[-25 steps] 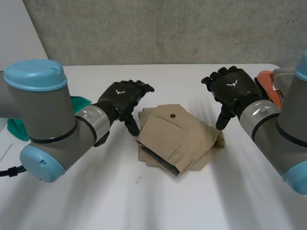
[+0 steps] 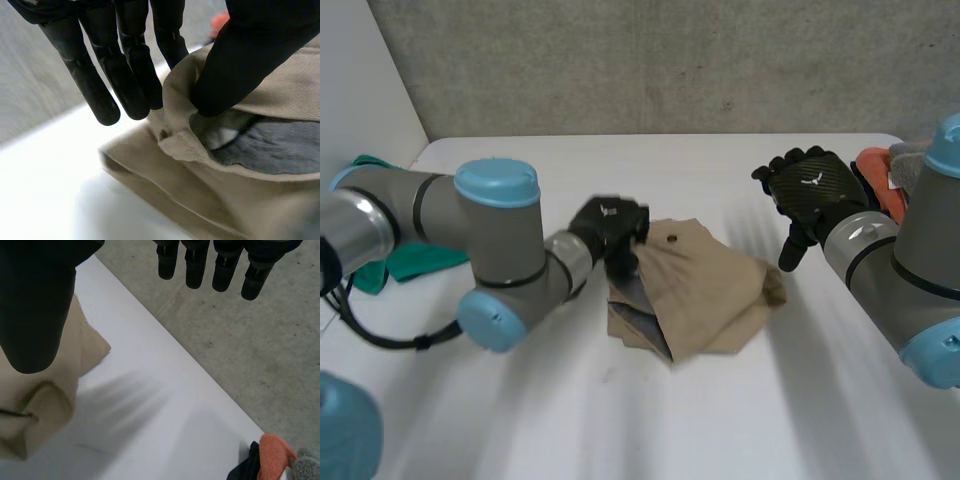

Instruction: Fold the laundry.

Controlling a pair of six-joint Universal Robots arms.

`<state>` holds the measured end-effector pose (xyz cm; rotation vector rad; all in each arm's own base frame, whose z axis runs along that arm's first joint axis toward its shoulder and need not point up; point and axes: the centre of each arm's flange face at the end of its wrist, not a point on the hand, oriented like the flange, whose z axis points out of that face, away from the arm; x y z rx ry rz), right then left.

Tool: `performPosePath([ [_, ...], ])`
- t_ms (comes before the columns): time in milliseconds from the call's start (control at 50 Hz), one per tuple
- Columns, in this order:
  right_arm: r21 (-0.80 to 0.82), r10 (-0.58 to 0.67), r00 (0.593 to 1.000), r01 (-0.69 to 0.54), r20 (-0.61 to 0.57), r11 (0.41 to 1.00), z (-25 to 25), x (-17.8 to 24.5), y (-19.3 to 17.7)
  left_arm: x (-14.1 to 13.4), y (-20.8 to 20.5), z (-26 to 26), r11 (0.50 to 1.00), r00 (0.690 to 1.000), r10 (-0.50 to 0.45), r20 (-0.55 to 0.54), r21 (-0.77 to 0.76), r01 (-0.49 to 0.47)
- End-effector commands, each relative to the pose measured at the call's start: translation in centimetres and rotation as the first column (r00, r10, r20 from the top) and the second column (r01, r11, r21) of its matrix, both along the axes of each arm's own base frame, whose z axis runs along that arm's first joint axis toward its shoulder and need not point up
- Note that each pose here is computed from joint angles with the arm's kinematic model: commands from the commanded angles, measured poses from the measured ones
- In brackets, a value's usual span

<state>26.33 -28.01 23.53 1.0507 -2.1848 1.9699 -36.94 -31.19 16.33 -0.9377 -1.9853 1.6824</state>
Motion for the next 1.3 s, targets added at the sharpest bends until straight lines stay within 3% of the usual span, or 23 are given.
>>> performPosePath([
  [20,-0.005,-0.004,1.000,0.004,0.002,1.000,-0.1,-0.1,-0.5,0.2,-7.1,2.7,0.947,0.994,0.069,-0.079,-0.307,-0.090],
  [100,0.007,0.012,1.000,-0.012,-0.005,1.000,-0.7,0.4,-0.6,0.0,-8.7,2.1,0.935,0.997,0.013,-0.075,-0.353,-0.038],
  [260,0.048,0.095,0.995,-0.096,0.012,0.994,-2.7,2.4,-0.7,-0.1,-6.6,-1.6,0.972,0.998,-0.069,0.007,-0.223,0.069],
  [340,0.060,0.144,0.987,-0.149,0.077,0.987,-3.1,3.9,-2.0,0.8,-5.8,-0.8,0.971,0.999,-0.054,0.007,-0.232,0.054],
  [620,0.159,0.078,0.964,-0.121,0.254,0.980,1.3,4.7,-5.4,4.3,-2.9,8.8,0.942,0.997,0.049,-0.064,-0.329,-0.068],
  [700,0.208,0.078,0.961,-0.137,0.267,0.968,0.6,5.4,-5.6,4.5,-1.3,10.2,0.969,0.996,0.049,-0.071,-0.237,-0.064],
  [800,0.295,0.093,0.955,-0.178,0.281,0.939,-1.7,6.4,-5.3,2.9,1.4,9.1,1.000,0.998,0.022,-0.065,-0.008,-0.022],
  [920,0.375,0.105,0.959,-0.202,0.263,0.905,-4.6,6.8,-4.7,0.9,2.5,5.0,0.985,0.999,0.035,-0.017,0.171,-0.032],
  [1020,0.430,0.100,0.975,-0.178,0.197,0.885,-7.6,6.2,-4.4,1.1,2.8,0.4,0.954,0.989,0.087,0.120,0.277,-0.118],
  [1140,0.433,0.129,0.986,-0.163,0.107,0.887,-10.0,5.4,-4.5,1.6,3.2,-1.8,0.934,0.973,0.106,0.207,0.316,-0.169],
  [1300,0.417,0.122,0.991,-0.133,0.052,0.899,-10.6,4.7,-4.9,2.0,3.9,-1.2,0.939,0.965,0.084,0.250,0.304,-0.161],
])
